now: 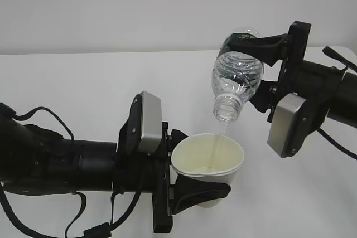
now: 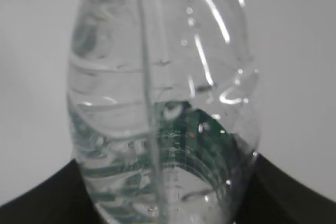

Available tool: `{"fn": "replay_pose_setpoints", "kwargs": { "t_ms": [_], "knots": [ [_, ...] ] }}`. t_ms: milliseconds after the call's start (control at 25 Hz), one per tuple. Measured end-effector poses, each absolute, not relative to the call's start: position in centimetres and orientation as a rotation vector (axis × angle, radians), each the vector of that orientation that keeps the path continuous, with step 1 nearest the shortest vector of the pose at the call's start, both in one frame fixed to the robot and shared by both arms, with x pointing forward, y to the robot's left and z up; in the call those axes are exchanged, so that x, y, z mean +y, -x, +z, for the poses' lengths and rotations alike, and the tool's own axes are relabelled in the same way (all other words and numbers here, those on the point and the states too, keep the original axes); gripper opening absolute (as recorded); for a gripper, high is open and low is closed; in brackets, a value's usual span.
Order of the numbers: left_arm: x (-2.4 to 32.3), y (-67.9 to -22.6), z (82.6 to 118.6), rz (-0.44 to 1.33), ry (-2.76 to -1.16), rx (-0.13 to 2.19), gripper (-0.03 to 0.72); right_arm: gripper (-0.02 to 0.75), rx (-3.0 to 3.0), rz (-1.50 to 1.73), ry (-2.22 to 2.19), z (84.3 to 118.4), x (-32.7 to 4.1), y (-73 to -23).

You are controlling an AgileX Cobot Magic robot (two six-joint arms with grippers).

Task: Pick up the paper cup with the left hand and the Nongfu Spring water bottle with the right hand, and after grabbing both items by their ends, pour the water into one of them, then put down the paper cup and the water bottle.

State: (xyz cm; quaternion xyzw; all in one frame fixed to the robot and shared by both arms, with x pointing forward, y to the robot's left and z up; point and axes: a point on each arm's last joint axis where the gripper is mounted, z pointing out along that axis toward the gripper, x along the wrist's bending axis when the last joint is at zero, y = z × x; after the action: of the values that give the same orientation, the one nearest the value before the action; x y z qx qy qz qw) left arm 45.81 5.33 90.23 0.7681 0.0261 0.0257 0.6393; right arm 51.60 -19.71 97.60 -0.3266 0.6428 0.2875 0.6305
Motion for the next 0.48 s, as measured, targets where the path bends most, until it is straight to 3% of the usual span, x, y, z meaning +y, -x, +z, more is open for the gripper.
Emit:
{"fn": "replay_pose_setpoints", "kwargs": {
  "t_ms": [480],
  "knots": [
    [5.33,-45.81,90.23,0.059,-1.753,0.060,0.414,0.473,1.472,0.658,0.748,97.60,-19.71,-51.60]
  ]
}}
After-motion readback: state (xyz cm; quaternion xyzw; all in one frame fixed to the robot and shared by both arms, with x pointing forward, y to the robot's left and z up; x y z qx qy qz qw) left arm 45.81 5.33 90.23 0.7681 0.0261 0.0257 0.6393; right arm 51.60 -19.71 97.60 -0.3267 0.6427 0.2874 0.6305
